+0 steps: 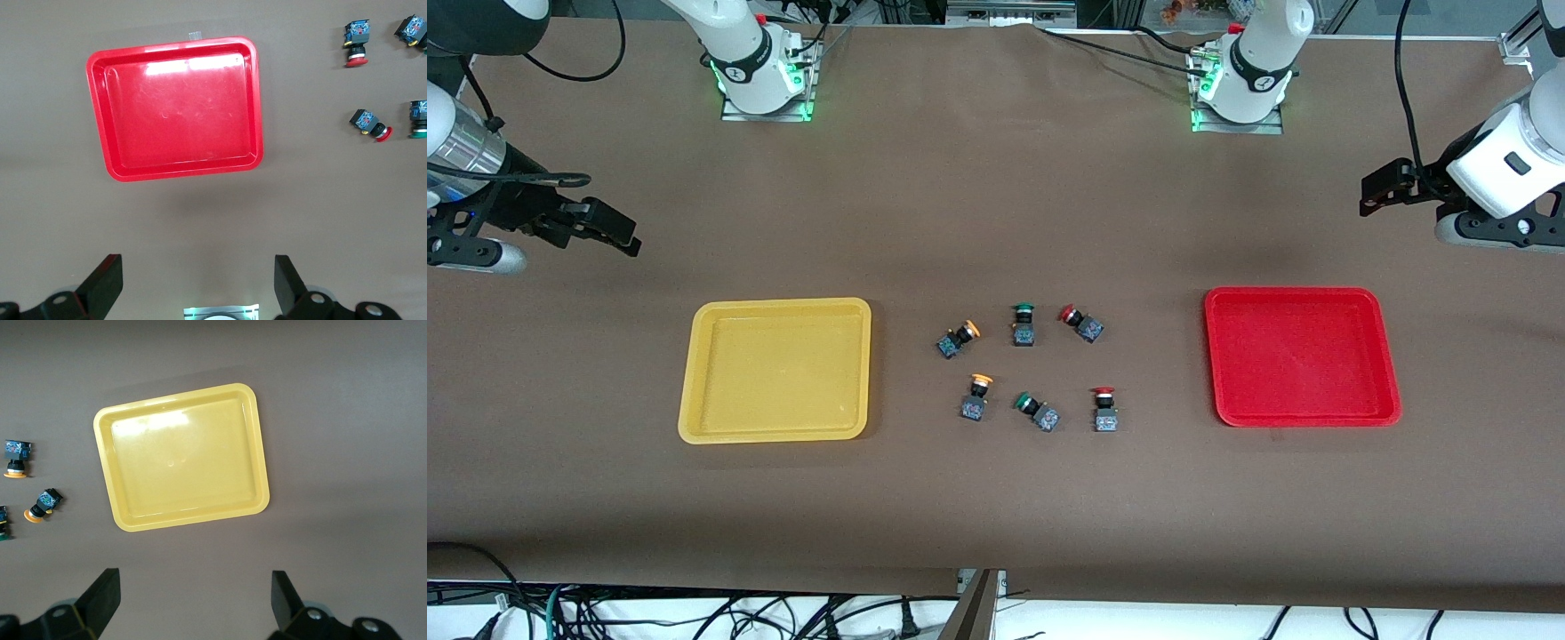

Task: Place red and yellow buttons in trays
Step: 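Move the left gripper toward a red-capped button beside the red tray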

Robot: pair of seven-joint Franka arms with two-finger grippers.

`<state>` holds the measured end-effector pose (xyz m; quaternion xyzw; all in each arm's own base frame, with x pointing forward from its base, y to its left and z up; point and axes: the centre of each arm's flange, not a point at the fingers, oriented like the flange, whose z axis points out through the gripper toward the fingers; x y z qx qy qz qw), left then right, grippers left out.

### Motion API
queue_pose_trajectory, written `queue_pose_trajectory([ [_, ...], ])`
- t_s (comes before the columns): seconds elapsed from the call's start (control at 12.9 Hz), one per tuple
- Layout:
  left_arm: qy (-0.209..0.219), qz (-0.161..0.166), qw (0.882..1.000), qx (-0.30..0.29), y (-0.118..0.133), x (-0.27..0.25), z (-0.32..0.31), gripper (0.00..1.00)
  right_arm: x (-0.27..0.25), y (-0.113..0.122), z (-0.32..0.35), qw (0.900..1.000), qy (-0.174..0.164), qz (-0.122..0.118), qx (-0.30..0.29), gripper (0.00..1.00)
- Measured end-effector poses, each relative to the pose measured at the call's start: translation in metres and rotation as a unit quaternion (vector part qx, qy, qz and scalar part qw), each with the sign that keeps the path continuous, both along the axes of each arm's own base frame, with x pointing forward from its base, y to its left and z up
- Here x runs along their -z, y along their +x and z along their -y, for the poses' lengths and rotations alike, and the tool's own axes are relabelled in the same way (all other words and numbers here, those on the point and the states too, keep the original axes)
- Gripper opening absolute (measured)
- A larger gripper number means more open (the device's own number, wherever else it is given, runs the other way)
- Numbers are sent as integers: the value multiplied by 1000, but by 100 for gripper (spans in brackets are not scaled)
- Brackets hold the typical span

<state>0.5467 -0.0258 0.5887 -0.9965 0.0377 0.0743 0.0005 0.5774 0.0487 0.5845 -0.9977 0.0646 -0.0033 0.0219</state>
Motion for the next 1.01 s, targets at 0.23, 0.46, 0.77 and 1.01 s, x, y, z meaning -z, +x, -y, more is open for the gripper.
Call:
queue_pose_trajectory([
  [0.23,0,0,1000,0,0,0,0,100,0,0,0,1000,0,0,0,100],
  [0.46,0,-1,1000,0,1,2,0,100,0,0,0,1000,0,0,0,100],
  [0.77,-2,-12,1000,1,6,10,1,100,0,0,0,1000,0,0,0,100],
  [1.01,-2,-61,998,21,13,44,21,100,0,0,1,1000,0,0,0,100],
])
